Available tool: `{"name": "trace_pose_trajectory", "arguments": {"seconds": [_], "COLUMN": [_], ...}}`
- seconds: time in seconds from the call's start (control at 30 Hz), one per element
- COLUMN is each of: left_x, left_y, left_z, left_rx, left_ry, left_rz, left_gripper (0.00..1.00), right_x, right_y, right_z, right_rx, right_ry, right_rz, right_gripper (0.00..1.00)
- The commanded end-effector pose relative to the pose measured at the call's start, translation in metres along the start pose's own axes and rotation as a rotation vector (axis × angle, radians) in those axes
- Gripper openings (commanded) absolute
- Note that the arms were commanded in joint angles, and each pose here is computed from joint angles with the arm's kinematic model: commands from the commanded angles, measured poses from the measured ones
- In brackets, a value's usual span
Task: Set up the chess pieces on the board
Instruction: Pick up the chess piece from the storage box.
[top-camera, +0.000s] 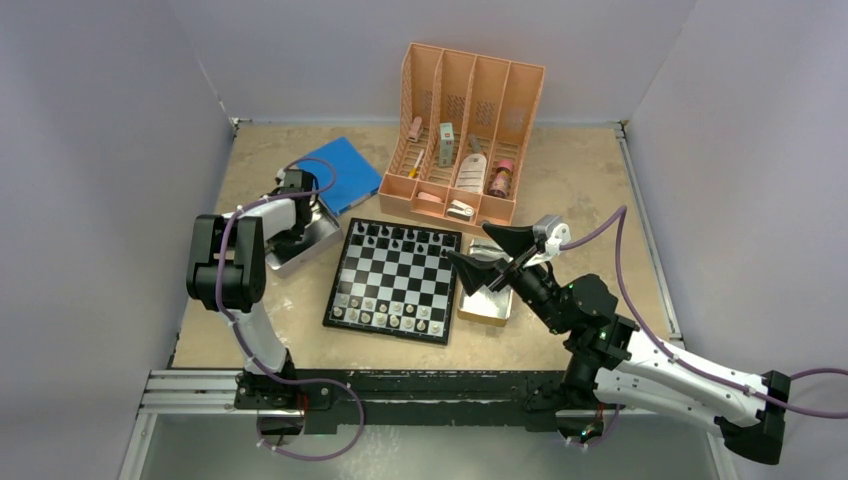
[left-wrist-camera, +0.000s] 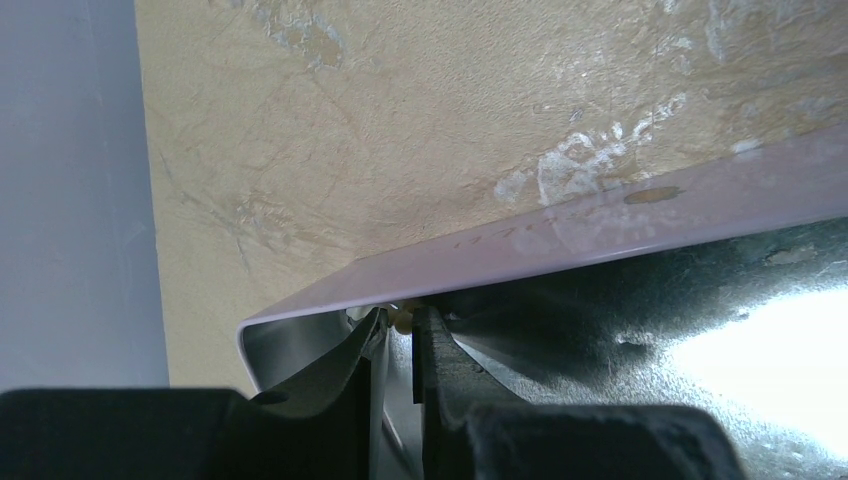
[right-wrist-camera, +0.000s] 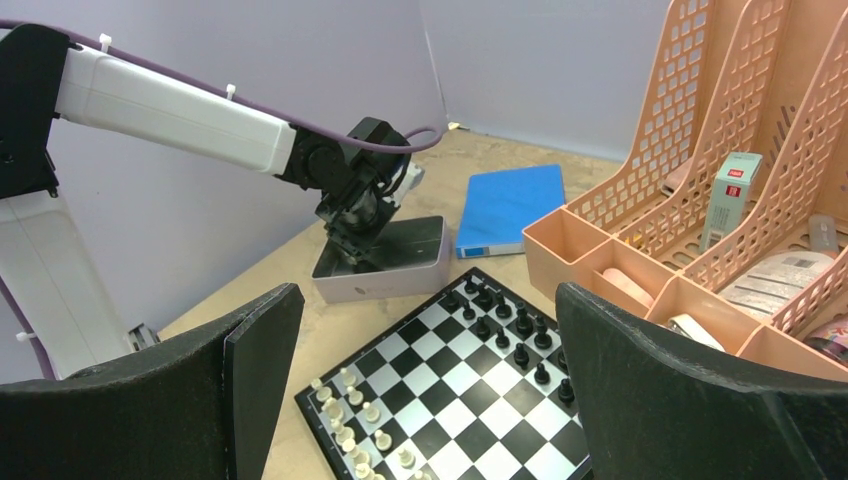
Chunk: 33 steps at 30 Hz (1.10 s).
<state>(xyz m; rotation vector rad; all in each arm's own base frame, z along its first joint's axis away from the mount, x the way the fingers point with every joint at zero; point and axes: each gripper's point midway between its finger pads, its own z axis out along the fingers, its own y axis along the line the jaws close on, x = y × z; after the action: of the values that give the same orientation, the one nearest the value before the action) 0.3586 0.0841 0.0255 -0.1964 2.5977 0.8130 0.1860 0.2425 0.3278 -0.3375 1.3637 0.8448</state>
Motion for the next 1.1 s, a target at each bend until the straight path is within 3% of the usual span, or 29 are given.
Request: {"name": "trace_pose_trajectory", "arguments": {"seconds": [0.0,0.57,1.07], "left_x": [-0.011,-0.005,-0.008], "left_y": [-0.001,0.014,-0.014], "left_z": [-0.008,-0.004,-0.009], "left_rx": [0.026,-0.007,0.145], "left_ry": [-0.042,-0.019,-0.024], "left_rz": [-0.047,-0.092,-0.091], "left_gripper": [0.16,0.28,0.19], "right_x": [-0.019,-0.023,-0.025], "right_y": [0.004,0.007,0.007], "right_z": [0.000,-0.004,-0.004], "right_rx": [-0.020,-0.038,-0.040], "right_ry": [-0.067,-0.079,-0.080], "right_rz": [0.009,0.015,0.014], "right_gripper": [0.99,0.99,0.99]}}
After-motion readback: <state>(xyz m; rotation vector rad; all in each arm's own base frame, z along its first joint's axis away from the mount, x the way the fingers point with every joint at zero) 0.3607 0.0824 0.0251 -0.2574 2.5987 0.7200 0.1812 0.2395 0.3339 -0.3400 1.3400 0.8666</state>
